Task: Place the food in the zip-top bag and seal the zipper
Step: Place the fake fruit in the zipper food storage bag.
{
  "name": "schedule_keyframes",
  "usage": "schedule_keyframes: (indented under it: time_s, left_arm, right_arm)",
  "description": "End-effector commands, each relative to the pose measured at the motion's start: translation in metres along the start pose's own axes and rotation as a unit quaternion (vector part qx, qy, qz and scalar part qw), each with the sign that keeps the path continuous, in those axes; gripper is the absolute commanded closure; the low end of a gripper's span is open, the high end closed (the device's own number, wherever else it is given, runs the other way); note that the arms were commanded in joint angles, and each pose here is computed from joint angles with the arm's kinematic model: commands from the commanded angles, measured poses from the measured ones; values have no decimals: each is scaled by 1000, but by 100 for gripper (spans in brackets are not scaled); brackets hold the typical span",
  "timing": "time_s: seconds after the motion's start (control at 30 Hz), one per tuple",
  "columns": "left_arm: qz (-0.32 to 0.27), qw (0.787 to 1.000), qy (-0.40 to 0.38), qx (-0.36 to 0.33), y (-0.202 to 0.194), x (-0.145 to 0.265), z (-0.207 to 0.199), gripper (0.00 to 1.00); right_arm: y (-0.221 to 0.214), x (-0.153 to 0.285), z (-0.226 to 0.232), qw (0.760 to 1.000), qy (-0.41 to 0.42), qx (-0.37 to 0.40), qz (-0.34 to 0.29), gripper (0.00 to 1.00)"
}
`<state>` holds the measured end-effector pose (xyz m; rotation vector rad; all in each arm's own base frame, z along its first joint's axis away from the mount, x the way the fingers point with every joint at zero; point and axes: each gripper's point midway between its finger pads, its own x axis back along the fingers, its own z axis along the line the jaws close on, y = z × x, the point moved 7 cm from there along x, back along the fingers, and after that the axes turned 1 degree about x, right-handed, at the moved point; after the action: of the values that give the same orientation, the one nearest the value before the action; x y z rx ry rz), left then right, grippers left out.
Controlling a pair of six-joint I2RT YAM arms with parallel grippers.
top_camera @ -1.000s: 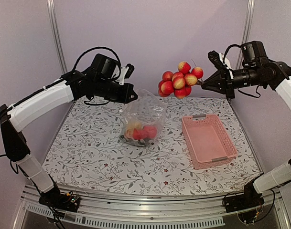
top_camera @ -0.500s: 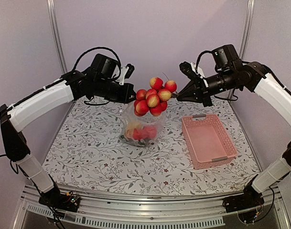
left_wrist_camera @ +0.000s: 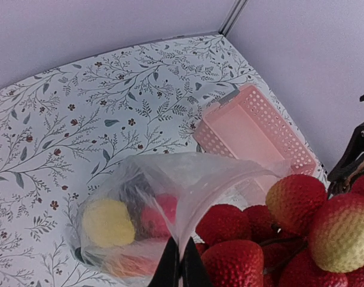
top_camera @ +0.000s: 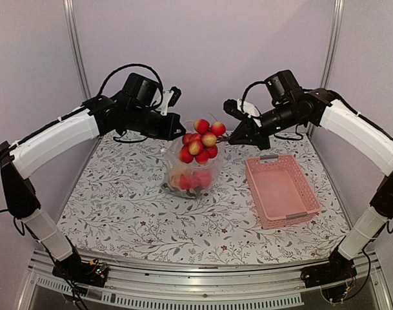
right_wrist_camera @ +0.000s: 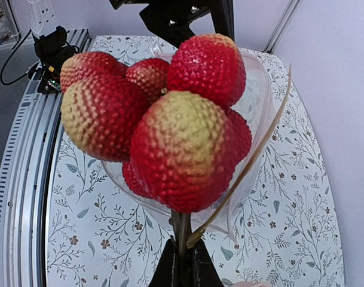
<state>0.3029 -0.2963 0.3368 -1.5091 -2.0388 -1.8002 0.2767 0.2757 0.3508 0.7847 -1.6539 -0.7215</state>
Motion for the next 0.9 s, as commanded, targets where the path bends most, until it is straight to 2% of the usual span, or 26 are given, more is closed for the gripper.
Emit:
schedule_keyframes:
  time_s: [0.0, 0.23, 0.43, 0.6, 0.87]
  left_arm:
    - [-13, 1000, -6, -10, 2, 11, -6, 100]
    - [-13, 1000, -8, -10, 2, 10, -7, 100]
    - [-13, 1000, -10, -10, 3, 10, -7, 100]
    - [-12, 1000, -12, -8, 3, 10, -8, 100]
    - [-13, 1000, -13, -8, 4, 7, -8, 100]
  right_arm:
    - [-7, -15, 5, 999, -4, 16, 36, 100]
    - [-10, -35, 5, 994, -35, 10, 102, 100]
    - [-10, -46, -8, 987, -56, -41, 146, 100]
    - [-6, -46, -9, 986, -49, -59, 148, 99]
    - [14, -38, 5, 989, -47, -37, 137, 93]
